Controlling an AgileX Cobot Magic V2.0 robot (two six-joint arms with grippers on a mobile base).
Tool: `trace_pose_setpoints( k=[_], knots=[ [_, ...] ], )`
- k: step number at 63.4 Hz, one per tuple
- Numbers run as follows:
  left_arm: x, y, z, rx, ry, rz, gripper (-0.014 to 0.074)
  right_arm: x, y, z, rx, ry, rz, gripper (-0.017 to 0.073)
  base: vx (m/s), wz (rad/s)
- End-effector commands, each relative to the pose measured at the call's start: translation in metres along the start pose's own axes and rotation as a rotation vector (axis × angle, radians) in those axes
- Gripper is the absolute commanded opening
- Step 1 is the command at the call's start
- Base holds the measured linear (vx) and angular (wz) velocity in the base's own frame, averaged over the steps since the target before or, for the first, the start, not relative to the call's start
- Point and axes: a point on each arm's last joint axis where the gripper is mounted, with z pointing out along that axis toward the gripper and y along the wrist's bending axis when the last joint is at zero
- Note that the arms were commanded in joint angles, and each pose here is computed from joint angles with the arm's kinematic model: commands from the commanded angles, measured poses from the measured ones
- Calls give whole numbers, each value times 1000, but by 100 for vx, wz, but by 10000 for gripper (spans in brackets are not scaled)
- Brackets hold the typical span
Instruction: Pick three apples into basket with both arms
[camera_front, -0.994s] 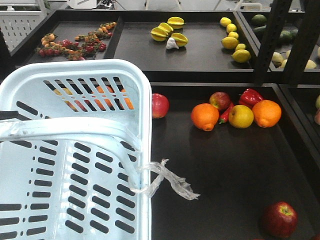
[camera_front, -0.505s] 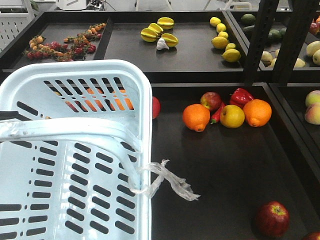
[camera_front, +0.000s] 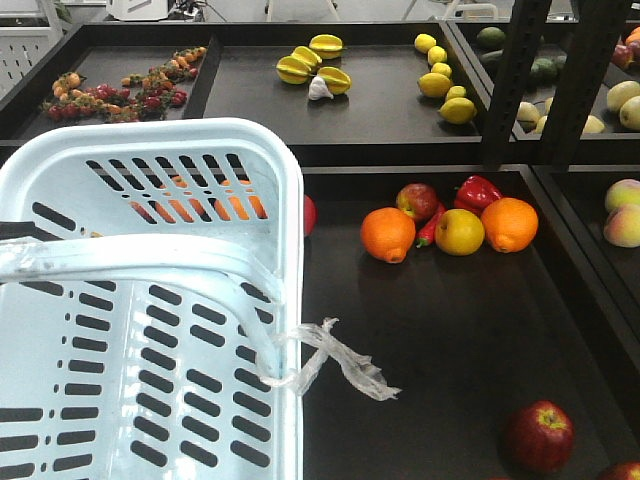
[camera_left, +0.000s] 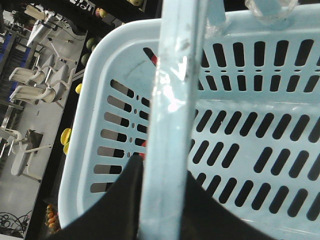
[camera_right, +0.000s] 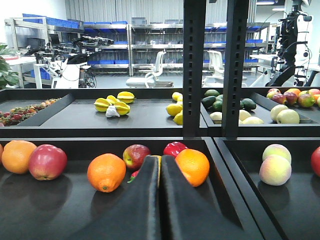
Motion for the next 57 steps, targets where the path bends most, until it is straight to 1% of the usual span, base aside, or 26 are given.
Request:
trace_pose_setpoints(
  k=[1,57],
  knots=[
    [-11,13,-9,-106,-84,-18,-6,-3,0,-1,1,-72,0,-9,0,-2],
    [-11,13,-9,-107,-85,-18,-6,-3,0,-1,1,-72,0,-9,0,0]
  ],
)
